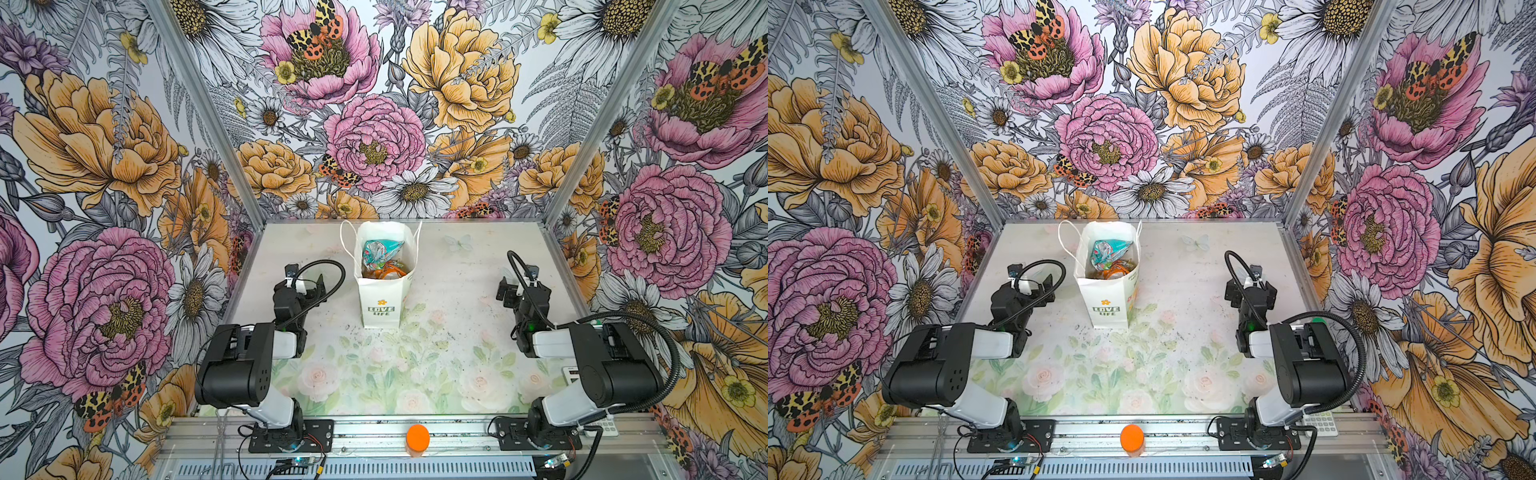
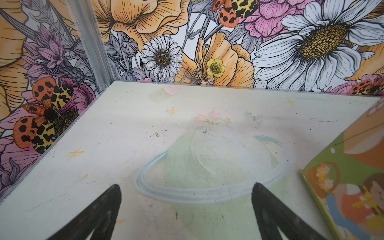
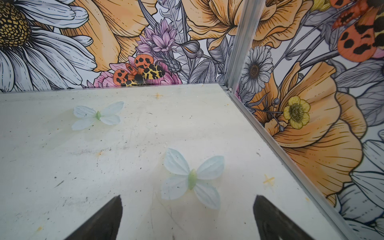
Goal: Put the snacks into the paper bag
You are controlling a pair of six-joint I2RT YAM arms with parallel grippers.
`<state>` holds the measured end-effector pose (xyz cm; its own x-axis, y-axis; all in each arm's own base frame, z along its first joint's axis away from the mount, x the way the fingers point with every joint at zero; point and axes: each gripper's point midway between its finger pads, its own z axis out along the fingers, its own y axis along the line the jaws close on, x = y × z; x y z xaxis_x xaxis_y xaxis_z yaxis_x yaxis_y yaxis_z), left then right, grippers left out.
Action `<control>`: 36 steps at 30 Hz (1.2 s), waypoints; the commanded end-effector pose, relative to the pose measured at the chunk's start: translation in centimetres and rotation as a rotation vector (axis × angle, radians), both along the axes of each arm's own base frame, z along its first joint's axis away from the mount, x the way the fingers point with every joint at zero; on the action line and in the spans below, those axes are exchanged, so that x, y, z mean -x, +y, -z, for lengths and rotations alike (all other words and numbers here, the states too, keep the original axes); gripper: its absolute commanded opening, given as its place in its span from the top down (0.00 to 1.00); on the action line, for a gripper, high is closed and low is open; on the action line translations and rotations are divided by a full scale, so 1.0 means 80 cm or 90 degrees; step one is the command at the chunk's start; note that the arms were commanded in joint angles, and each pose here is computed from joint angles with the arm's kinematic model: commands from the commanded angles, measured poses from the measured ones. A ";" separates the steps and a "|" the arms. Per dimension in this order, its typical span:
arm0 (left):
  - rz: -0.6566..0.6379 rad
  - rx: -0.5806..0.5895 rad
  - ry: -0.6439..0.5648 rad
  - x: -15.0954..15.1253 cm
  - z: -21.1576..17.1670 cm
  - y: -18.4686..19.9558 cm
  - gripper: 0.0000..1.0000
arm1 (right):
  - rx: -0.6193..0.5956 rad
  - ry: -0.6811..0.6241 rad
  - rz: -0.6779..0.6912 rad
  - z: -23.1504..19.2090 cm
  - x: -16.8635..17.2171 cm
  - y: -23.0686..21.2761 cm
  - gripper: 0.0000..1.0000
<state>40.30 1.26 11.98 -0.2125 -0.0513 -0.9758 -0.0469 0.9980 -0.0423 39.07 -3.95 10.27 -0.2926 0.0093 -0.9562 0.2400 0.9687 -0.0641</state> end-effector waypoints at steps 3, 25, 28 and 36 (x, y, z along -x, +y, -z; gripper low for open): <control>0.008 0.007 -0.020 -0.006 -0.012 -0.001 0.01 | -0.009 -0.025 -0.001 -0.014 -0.007 0.000 0.00; -0.001 -0.006 -0.022 -0.005 -0.013 -0.003 0.01 | -0.009 -0.025 -0.001 -0.015 -0.007 0.000 0.00; -0.007 -0.015 -0.023 -0.004 -0.013 -0.004 0.01 | -0.010 -0.025 -0.001 -0.015 -0.007 0.000 0.00; -0.029 -0.036 -0.032 0.000 -0.015 -0.006 0.01 | -0.009 -0.025 -0.001 -0.014 -0.007 0.000 0.00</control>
<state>40.36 0.14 12.50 -0.1909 -0.0190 -0.9814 -0.0589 0.9982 -0.0079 39.07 -3.95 10.27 -0.2926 0.0093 -0.9562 0.2400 0.9687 -0.0641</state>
